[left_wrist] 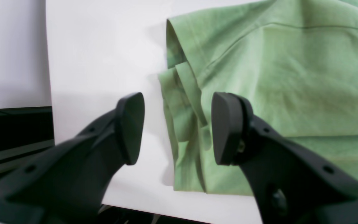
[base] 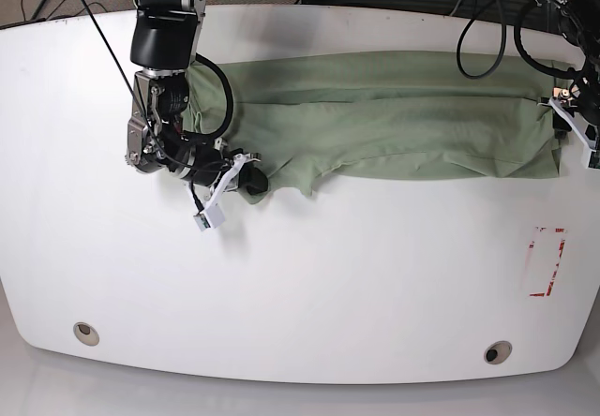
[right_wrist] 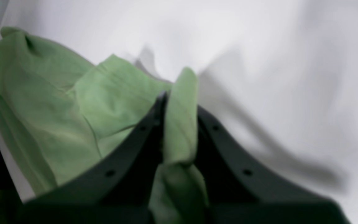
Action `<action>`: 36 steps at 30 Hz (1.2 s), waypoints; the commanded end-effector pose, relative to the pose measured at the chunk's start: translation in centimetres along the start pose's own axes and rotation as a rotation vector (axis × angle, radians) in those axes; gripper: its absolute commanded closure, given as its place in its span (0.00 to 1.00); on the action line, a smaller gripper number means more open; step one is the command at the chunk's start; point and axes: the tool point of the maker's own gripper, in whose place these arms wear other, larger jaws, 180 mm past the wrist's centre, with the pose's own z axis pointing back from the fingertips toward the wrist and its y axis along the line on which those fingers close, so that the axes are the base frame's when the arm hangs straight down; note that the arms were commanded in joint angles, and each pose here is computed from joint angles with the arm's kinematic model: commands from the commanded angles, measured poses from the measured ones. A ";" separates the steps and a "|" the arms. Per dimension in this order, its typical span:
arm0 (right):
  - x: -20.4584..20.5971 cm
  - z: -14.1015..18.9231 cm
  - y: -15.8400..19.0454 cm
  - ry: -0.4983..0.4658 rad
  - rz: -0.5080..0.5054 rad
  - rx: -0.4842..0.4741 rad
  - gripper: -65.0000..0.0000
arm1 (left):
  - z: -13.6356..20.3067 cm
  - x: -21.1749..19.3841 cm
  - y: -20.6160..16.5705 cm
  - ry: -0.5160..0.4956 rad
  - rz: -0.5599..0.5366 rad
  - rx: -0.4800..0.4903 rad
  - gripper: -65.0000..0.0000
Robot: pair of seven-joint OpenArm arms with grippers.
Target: Layout the t-shirt on the table in an organized manner, then fold the t-shirt properly
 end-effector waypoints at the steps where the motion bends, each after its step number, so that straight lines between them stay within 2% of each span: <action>1: 4.2 0.8 1.0 -0.108 0.063 0.019 0.97 | 0.5 1.3 0.9 -0.038 -0.014 0.023 0.52; 5: 5.4 1.7 1.9 -0.123 0.109 0.021 1.00 | 0.4 1.2 0.8 -0.037 -0.014 0.022 0.52; 10: 7.3 3.0 4.0 -0.190 0.104 0.108 1.00 | 0.2 1.5 0.2 -0.037 -0.030 0.007 0.52; 17: 6.9 5.1 6.6 -0.253 0.073 0.237 1.00 | 0.0 1.6 -0.4 -0.035 -0.045 -0.008 0.52; 21: 4.7 5.6 7.7 -0.230 0.010 0.310 1.00 | 0.0 1.7 -0.5 -0.037 -0.046 -0.009 0.52; 30: 0.1 7.4 8.3 -0.198 -0.127 0.407 0.99 | -0.4 2.0 -1.5 -0.035 -0.073 -0.034 0.52; 36: -2.0 8.6 9.2 -0.138 -0.093 0.418 0.99 | -0.4 1.9 -1.7 -0.032 -0.076 -0.038 0.52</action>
